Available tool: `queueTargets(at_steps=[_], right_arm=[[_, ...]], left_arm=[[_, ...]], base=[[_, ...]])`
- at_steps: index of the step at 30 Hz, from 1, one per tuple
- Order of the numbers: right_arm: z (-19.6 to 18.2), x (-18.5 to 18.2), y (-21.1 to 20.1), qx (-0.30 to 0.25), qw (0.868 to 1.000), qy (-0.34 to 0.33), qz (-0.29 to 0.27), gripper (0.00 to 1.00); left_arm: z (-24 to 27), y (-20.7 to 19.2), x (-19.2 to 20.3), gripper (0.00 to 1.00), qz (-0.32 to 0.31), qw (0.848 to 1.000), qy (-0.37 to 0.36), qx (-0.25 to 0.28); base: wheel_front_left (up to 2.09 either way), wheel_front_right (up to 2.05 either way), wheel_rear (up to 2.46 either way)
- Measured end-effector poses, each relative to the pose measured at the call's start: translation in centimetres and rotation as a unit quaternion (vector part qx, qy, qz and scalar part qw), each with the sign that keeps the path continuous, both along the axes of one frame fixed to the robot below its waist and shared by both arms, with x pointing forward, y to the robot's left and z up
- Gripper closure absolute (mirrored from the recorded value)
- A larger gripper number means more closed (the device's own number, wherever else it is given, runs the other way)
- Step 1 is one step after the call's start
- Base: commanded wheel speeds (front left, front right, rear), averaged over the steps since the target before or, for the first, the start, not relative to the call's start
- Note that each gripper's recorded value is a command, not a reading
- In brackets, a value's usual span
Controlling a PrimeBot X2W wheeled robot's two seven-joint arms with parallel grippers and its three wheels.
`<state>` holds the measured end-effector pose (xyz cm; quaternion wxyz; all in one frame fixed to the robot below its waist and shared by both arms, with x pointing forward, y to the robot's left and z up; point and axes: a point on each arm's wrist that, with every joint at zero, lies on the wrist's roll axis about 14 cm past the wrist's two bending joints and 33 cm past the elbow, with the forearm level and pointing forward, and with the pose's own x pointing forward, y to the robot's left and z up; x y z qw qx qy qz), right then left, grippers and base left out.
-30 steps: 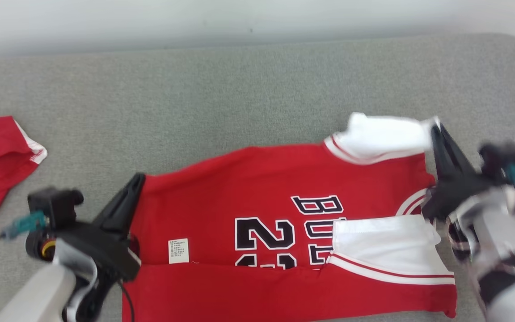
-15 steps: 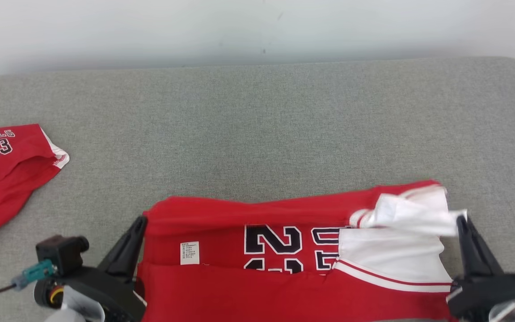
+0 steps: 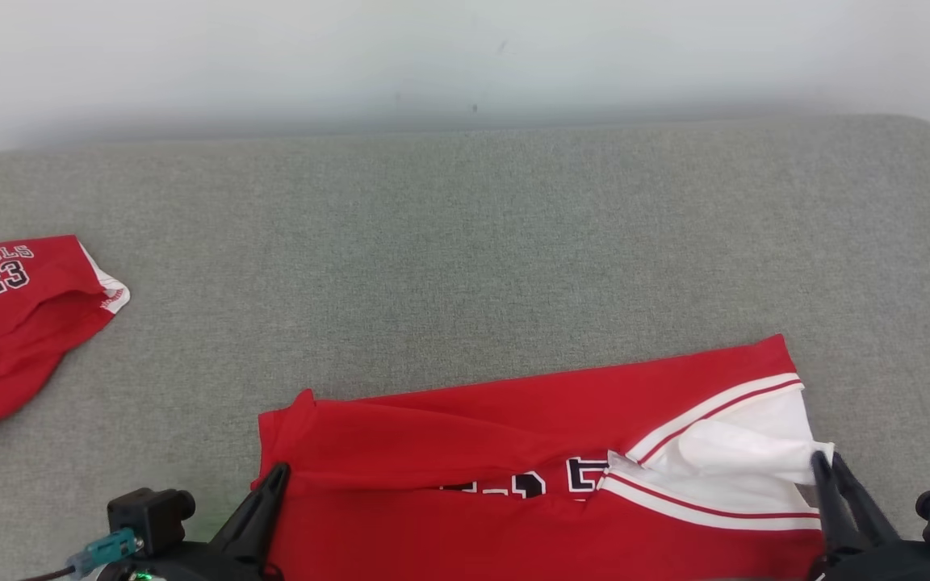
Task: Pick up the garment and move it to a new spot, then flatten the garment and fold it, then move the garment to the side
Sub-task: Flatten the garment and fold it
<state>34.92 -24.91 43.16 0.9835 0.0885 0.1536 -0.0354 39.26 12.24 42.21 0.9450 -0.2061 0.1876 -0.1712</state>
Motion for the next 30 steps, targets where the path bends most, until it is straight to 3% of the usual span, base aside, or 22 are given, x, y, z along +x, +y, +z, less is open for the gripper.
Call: queueTargets(at_steps=[1,2,7,10,19,30], right_arm=[[0.1,0.0,0.0,0.001,1.0,-0.001,0.0,0.0],[0.2,-0.1,0.0,0.001,1.0,-0.003,0.0,0.0],[1.2,-0.1,-0.5,0.002,1.0,-0.02,-0.003,0.0],[1.6,0.0,-0.8,-0.002,1.0,-0.022,0.0,0.0],[-0.4,0.8,-1.0,-0.015,0.999,0.034,0.012,0.0],[-4.5,0.7,0.6,-0.025,0.992,0.118,0.044,0.0]], left_arm=[[0.1,0.1,-0.1,0.23,0.0,1.0,-0.004,0.003],[0.3,0.2,-0.1,0.0,0.004,1.0,-0.01,0.002],[1.6,0.9,0.0,0.0,0.024,0.999,-0.042,0.002],[2.7,2.2,0.3,0.0,0.042,0.996,-0.075,0.033],[7.6,7.0,-0.2,0.0,0.151,0.963,-0.189,0.117],[6.8,10.8,-3.4,0.0,0.23,0.943,-0.183,0.16]], base=[[0.0,0.0,0.0],[0.0,0.0,0.0],[0.0,0.0,0.0],[0.0,0.0,0.0],[0.0,0.0,0.0],[0.0,0.0,0.0]])
